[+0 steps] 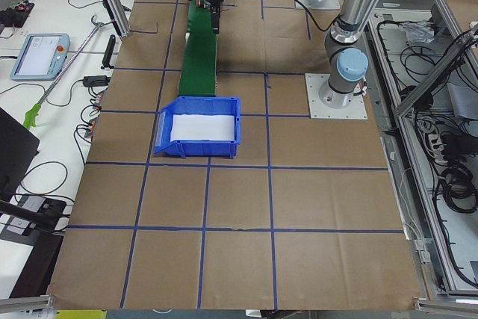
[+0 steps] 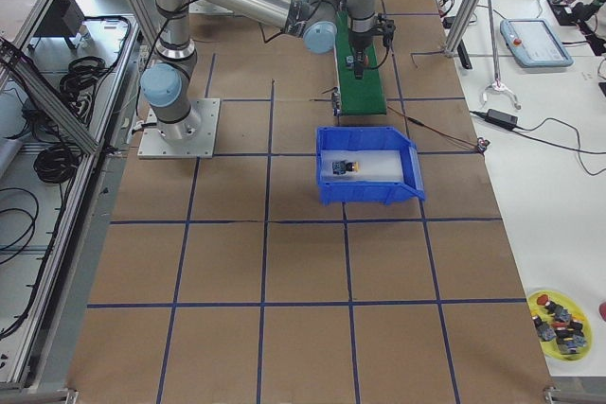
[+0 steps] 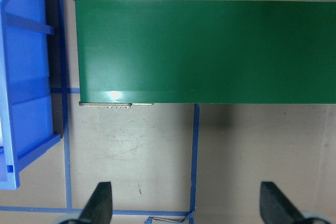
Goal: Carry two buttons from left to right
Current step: 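Position the right gripper above the red button on the belt, then lower the right gripper and grasp the red-capped button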
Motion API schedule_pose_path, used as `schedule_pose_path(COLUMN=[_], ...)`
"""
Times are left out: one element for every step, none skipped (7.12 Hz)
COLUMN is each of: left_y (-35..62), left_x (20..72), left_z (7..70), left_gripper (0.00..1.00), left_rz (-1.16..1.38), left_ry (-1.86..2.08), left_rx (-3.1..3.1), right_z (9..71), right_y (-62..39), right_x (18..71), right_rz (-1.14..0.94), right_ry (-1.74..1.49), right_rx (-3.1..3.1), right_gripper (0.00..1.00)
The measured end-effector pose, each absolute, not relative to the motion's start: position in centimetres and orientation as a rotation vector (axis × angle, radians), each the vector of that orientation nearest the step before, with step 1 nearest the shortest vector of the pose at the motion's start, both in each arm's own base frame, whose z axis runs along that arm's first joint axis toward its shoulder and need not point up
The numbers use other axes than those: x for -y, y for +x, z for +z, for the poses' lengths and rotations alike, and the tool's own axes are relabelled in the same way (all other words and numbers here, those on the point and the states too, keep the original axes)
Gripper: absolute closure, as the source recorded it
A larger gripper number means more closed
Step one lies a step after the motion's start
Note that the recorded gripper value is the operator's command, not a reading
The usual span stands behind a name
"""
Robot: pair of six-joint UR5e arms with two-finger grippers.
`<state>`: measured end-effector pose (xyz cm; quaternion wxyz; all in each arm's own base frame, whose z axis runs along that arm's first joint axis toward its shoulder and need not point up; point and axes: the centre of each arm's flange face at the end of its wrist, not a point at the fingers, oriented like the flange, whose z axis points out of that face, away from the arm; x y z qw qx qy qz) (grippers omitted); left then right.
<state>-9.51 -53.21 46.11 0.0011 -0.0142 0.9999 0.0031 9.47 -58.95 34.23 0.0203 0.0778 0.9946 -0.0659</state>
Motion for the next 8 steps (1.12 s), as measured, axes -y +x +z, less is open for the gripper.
schedule_pose_path(left_y=[-9.5, -9.5, -9.5, -9.5, -9.5, -9.5, -9.5, -9.5], left_x=[53.2, 53.2, 53.2, 53.2, 53.2, 53.2, 53.2, 53.2], left_z=[46.1, 46.1, 46.1, 46.1, 46.1, 46.1, 46.1, 46.1], left_gripper=[0.01, 0.01, 0.01, 0.01, 0.01, 0.01, 0.01, 0.01], left_rz=[0.009, 0.009, 0.009, 0.009, 0.009, 0.009, 0.010, 0.010], left_ry=[-0.045, -0.045, -0.045, -0.045, -0.045, -0.045, -0.045, -0.045], left_rx=[-3.139, -3.139, -3.139, -3.139, -3.139, -3.139, -3.139, -3.139], right_z=[34.1, 34.0, 33.7, 33.1, 32.2, 31.2, 30.3, 29.6], right_y=[9.5, 9.5, 9.6, 10.3, 11.6, 12.4, 12.9, 13.3], right_x=[59.0, 59.0, 59.1, 59.1, 59.2, 59.3, 59.5, 59.6], right_rz=[-0.201, -0.197, -0.188, -0.170, -0.144, -0.116, -0.092, -0.075], right_ry=[0.241, 0.242, 0.240, 0.226, 0.211, 0.212, 0.215, 0.210], right_rx=[-3.085, -3.085, -3.081, -3.067, -3.050, -3.042, -3.040, -3.040], right_gripper=[0.01, 0.01, 0.01, 0.01, 0.01, 0.01, 0.01, 0.01])
